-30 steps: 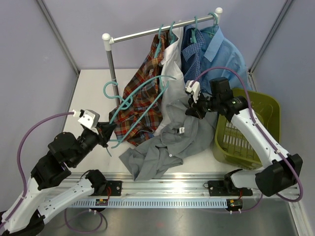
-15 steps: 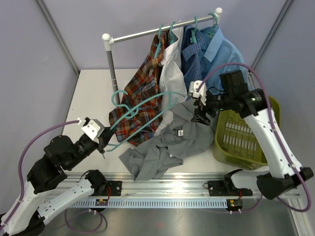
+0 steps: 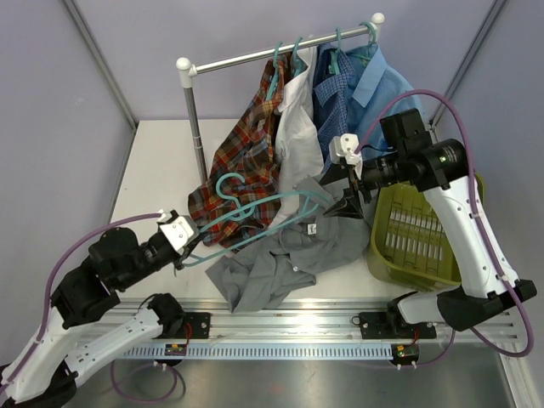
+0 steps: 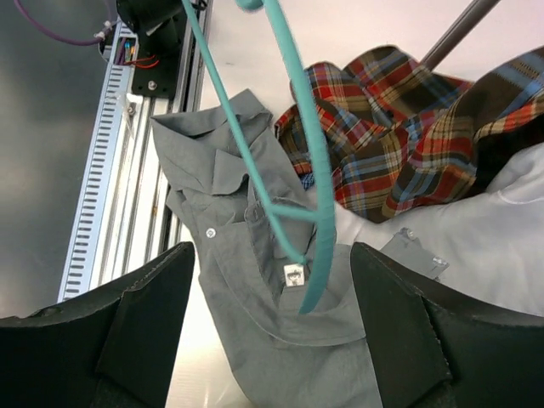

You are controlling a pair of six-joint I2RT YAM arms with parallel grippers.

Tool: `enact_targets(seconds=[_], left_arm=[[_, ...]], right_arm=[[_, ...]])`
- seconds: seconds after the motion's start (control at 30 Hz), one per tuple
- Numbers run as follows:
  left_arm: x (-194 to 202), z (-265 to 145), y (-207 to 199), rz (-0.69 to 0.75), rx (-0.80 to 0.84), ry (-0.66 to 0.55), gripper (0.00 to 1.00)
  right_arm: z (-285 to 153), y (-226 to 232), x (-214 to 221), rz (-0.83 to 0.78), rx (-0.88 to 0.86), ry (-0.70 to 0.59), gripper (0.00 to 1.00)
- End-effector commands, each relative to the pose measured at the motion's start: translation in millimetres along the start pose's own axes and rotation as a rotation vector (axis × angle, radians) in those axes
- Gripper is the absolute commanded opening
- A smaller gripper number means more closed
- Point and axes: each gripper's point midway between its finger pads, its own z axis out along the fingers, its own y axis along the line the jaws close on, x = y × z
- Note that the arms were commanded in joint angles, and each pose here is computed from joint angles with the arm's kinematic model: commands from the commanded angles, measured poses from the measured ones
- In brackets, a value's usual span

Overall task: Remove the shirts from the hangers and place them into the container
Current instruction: Hang the hanger back to the clothesline with the left arm

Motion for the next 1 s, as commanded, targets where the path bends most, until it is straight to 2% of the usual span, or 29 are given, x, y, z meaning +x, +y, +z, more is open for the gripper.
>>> enact_targets(seconds=[0.0, 0.13, 0.17, 0.23, 0.27, 0.3, 0.47, 0.63, 0.73, 0.9, 0.97], left_arm=[[-33, -28, 27, 0.009, -0.135, -0.102, 0.00], [-52, -72, 50, -0.006, -0.281, -0.215, 0.00], [-55, -80, 56, -0.015, -0.321, -0.231, 0.00], [-52, -96, 76, -0.035, -0.444, -0.225, 0.00], [-48, -98, 82, -0.039, -0.483, -0.202, 0.00], [-42, -101, 94, -0.051, -0.560, -0.164, 0.00], [-33, -90, 124, -0.069, -0.748, -0.010, 0.00], [-49, -86, 145, -0.031, -0.864, 0.010, 0.00], [-57, -67, 148, -0.003, -0.853, 0.014, 0.00], [-63, -23, 151, 0.073, -0.823, 0.056, 0.00], [-76, -17, 154, 0.091, -0.828, 0.028, 0.00]], right_arm=[[-9, 33, 3, 0.075, -0.043, 0.016, 0.82], [-19, 1, 24, 0.082, 0.163, 0.081, 0.82], [-16, -1, 37, 0.145, 0.184, 0.091, 0.82], [-23, -14, 39, 0.146, 0.257, 0.065, 0.83], [-20, -15, 49, 0.197, 0.263, 0.063, 0.83], [-22, -21, 46, 0.184, 0.286, 0.040, 0.83], [-24, -25, 61, 0.255, 0.321, 0.002, 0.83], [-20, -23, 75, 0.298, 0.322, -0.057, 0.84], [-14, -19, 94, 0.341, 0.313, -0.071, 0.84], [-21, -24, 103, 0.326, 0.369, -0.128, 0.84], [-17, -22, 117, 0.355, 0.372, -0.142, 0.84]])
